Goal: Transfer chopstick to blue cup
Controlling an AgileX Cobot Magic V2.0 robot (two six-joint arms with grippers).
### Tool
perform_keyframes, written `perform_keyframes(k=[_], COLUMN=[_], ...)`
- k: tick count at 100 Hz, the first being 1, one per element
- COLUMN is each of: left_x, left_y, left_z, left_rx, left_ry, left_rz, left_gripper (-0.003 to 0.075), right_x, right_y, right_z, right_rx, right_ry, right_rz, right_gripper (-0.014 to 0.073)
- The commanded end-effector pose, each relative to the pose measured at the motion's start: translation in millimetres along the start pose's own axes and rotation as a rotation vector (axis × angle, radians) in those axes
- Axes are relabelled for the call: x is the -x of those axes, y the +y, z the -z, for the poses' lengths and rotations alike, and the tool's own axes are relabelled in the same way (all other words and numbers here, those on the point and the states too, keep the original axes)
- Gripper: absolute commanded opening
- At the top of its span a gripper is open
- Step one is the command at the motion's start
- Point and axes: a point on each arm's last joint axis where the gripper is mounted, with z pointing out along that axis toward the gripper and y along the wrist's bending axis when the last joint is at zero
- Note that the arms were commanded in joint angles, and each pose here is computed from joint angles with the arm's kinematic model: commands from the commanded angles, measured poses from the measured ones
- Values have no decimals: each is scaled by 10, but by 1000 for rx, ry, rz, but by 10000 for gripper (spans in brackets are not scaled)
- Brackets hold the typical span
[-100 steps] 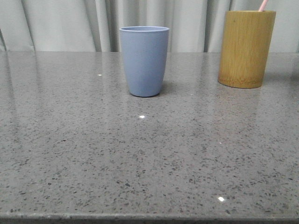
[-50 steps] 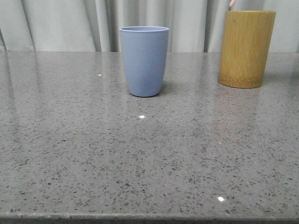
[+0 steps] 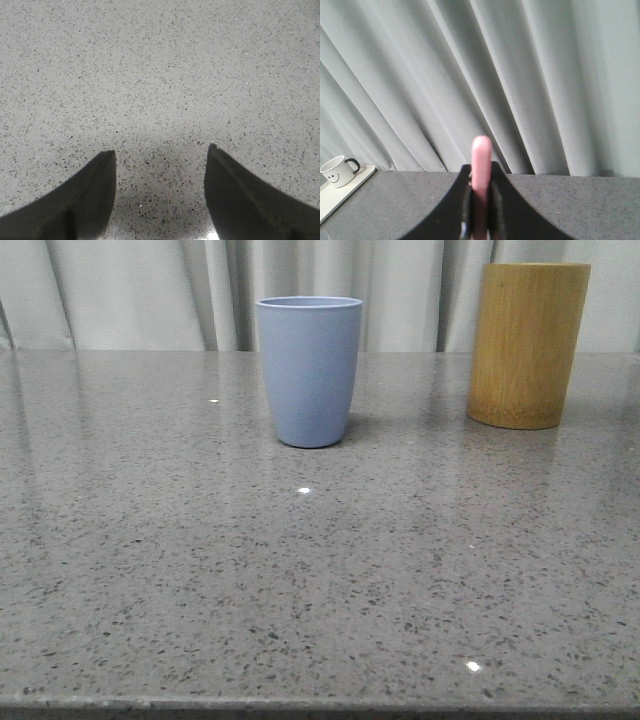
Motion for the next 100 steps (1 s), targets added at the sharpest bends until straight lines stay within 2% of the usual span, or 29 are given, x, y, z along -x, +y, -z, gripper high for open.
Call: perform_keyframes(k=[1,38,62,71,93,100], left_x=[103,98,97,97,97,97], left_y=[-9,-9,-9,-9,-9,-9], left_z=[68,68,67,67,67,67], left_rx=[-6,-6,-6,-6,-6,-6], left_ry=[-87,-81,-79,-79,-79,-79], left_rz=[20,20,20,20,20,20], left_gripper=[388,388,388,388,388,388], right_x=[182,-380,-477,-485,-475,-451], right_y=[127,-38,-73,-75,-69,-57], right_z=[19,-507,-556,-555,-543,-519], right_rx=[54,10,-5,-7,-7,-4], right_ry=[-136,13,67,76,78,77], right_rz=[20,22,23,23,23,23], right_gripper=[-39,-38,-10,68,407,475])
